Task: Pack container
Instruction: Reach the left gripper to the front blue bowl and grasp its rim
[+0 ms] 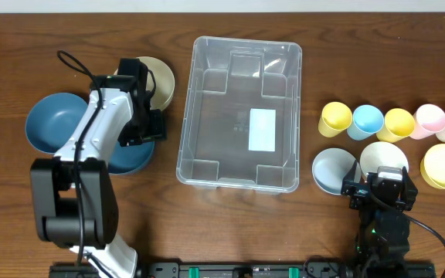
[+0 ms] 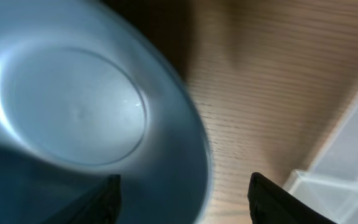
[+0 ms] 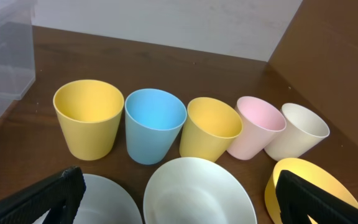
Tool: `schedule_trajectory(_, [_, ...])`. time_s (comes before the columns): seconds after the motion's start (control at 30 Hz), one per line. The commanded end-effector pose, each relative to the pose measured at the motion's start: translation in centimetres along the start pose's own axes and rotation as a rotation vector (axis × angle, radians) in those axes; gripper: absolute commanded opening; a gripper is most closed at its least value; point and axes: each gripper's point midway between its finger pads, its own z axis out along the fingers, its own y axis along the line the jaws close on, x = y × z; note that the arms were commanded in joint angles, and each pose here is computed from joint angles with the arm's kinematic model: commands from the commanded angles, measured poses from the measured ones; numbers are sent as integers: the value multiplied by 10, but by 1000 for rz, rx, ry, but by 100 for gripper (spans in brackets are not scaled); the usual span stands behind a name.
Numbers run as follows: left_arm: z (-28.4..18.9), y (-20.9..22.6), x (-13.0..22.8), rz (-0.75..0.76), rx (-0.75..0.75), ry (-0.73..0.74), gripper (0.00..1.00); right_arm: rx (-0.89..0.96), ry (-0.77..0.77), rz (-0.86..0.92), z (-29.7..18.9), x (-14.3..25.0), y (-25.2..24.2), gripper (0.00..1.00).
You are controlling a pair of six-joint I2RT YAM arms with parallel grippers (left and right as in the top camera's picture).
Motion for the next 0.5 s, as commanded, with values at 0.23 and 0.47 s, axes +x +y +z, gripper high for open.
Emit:
schedule_trajectory(0.23, [11, 11, -1, -23, -64, -6, 49, 14, 7, 13, 0, 2, -3, 99])
schedule_trajectory(0.47, [28, 16, 17, -23, -75, 42, 38, 14, 7, 13, 0, 2, -3, 99])
